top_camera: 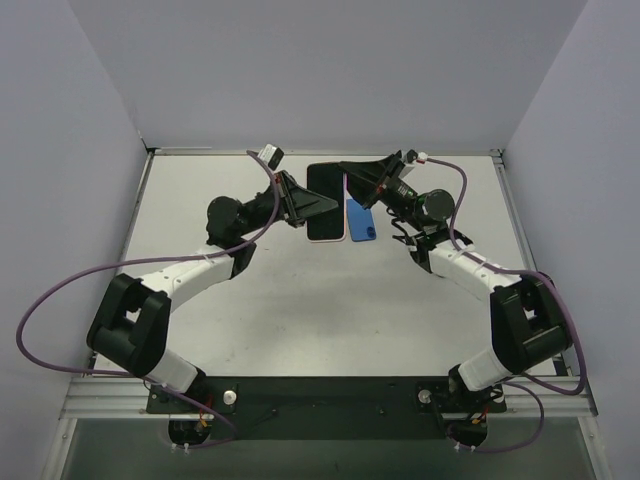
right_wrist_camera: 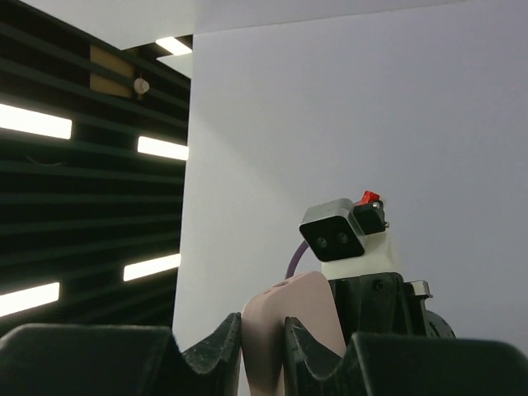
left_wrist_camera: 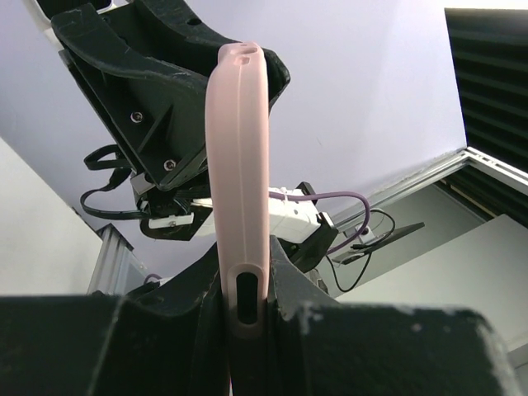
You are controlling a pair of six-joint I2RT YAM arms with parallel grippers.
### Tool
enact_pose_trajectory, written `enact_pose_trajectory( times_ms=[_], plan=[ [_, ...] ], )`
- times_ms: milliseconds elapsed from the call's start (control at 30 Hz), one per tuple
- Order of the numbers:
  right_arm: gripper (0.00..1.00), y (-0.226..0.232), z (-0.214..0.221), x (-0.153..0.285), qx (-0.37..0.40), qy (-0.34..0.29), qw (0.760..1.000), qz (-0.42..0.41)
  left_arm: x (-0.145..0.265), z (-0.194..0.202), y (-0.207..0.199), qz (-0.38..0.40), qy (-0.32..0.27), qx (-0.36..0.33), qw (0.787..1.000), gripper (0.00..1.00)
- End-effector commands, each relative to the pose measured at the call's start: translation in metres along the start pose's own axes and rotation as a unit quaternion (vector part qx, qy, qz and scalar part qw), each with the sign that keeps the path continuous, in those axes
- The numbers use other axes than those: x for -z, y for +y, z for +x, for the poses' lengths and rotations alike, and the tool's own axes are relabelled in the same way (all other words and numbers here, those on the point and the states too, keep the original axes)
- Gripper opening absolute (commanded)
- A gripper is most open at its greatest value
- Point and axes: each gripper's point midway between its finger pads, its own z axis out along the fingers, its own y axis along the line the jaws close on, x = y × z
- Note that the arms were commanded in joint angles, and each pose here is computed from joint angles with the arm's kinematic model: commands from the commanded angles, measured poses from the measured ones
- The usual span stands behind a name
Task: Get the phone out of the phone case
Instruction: Remove the phone case from the phone.
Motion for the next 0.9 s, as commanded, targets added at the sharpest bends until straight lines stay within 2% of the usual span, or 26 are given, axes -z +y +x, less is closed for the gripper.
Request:
enact_pose_trajectory(
  times_ms=[0, 200, 367, 867],
  plan=[
    [0.00, 0.092, 0.019, 0.003, -0.122, 0.036, 0.979, -0.162, 0.016, 0.072, -0.120, 0.204, 0.127, -0.259, 0.936, 0.00],
    [0.00, 0.095, 0.025, -0.006, -0.134, 0.042, 0.975, -0.171, 0.022, 0.082, -0.152, 0.258, 0.127, -0.340, 0.895, 0.00],
    [0.00, 0.093, 0.030, -0.019, -0.161, 0.048, 0.970, -0.177, 0.023, 0.084, -0.168, 0.279, 0.116, -0.380, 0.874, 0.00],
    [0.00, 0.068, 0.037, -0.042, -0.217, 0.035, 0.960, -0.174, 0.025, 0.087, -0.196, 0.314, 0.086, -0.410, 0.852, 0.00]
  ],
)
